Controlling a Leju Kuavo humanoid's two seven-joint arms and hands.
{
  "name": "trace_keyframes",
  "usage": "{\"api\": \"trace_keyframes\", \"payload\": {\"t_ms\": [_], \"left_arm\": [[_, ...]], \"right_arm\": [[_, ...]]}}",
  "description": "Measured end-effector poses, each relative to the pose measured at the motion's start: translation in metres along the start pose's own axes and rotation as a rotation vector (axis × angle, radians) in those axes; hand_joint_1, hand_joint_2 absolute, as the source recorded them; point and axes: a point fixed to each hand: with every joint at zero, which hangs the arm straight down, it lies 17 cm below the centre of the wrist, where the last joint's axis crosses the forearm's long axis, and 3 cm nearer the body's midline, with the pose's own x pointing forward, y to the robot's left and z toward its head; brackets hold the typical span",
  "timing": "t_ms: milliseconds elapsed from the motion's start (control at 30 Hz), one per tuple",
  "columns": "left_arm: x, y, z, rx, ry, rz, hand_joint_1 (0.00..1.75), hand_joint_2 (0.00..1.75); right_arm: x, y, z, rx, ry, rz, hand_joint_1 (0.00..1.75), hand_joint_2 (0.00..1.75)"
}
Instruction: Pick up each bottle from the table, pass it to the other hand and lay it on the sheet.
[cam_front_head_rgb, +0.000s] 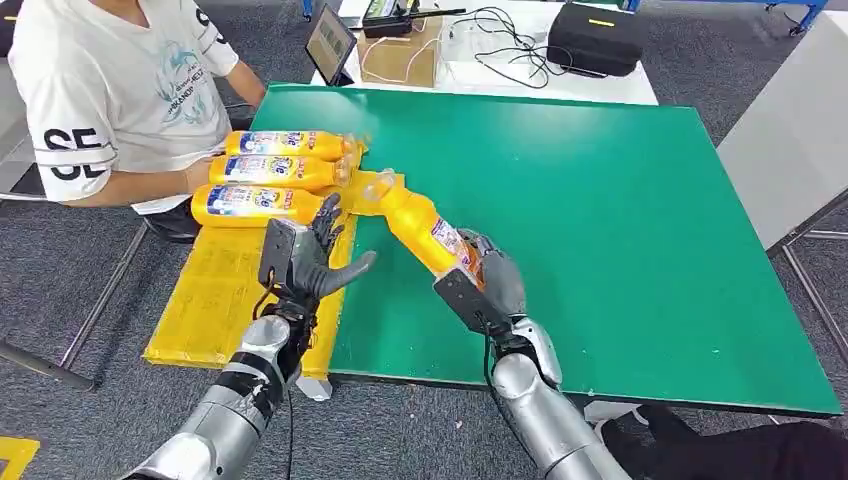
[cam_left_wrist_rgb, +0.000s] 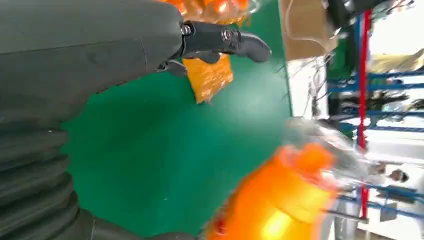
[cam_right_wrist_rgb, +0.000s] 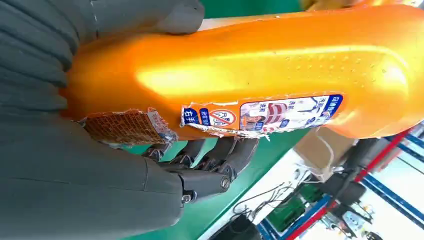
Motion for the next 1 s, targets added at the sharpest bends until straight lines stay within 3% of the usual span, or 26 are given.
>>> {"api": "trace_keyframes", "payload": {"t_ms": [333, 667, 1000], "left_arm": [[-0.008, -0.063, 0.009, -0.251, 0.077, 0.125, 0.0, 1.75], [-0.007, -0.076, 0.012, -0.284, 0.084, 0.15, 0.0, 1.75], [-0.007, -0.065, 0.014, -0.241, 0.092, 0.225, 0.0, 1.75]], "right_arm": [[0.045, 0.033, -0.007, 0.04, -0.06, -0.108, 1.75, 1.75], [0.07, 0.063, -0.008, 0.114, -0.096, -0.117, 1.75, 1.75], [0.078, 0.103, -0.001, 0.23, -0.102, -0.075, 1.69, 1.75]]}}
